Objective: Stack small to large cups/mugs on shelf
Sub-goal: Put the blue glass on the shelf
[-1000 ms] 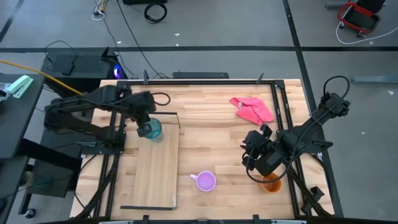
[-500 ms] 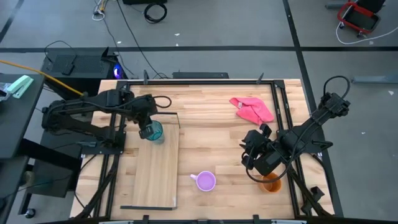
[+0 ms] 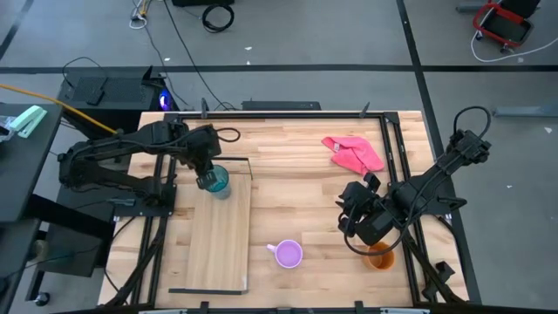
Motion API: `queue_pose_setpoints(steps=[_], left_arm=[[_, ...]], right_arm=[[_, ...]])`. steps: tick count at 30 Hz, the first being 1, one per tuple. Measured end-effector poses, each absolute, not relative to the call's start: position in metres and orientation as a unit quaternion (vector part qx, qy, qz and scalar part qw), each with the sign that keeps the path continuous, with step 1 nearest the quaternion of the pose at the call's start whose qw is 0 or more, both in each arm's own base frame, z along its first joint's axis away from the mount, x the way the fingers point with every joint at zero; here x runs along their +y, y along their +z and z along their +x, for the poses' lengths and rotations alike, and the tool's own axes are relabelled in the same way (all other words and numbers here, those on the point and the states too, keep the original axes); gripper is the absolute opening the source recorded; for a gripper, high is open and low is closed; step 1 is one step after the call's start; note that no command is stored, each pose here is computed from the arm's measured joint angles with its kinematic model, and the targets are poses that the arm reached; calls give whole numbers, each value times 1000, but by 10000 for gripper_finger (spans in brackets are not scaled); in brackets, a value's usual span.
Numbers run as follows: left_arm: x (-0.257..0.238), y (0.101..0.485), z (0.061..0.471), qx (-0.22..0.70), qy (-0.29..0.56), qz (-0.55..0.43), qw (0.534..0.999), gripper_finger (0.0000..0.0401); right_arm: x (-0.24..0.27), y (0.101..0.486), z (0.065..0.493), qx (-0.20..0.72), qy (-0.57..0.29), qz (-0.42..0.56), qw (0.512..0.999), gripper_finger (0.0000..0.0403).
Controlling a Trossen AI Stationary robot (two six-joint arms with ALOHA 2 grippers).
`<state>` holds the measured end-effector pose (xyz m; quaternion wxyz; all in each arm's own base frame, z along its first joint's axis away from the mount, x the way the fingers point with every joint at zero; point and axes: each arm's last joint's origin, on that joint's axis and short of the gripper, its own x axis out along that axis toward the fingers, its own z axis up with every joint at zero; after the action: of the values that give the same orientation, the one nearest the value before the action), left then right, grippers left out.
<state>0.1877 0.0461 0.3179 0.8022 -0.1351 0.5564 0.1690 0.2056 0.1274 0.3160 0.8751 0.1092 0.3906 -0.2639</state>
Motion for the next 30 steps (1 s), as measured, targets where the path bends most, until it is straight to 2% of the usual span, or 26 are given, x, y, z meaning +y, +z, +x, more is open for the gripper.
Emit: queue_pose_setpoints(steps=[6,18,30], left_arm=[[46,318,188,556,168,-135,802,27],[46,318,188,556,170,-138,802,96],[46,319,188,553,175,-145,802,136]], right_arm=[[127,316,206,390,-264,110,875,96],[128,316,207,386,-261,115,877,96],[128,316,207,386,-261,115,877,96]])
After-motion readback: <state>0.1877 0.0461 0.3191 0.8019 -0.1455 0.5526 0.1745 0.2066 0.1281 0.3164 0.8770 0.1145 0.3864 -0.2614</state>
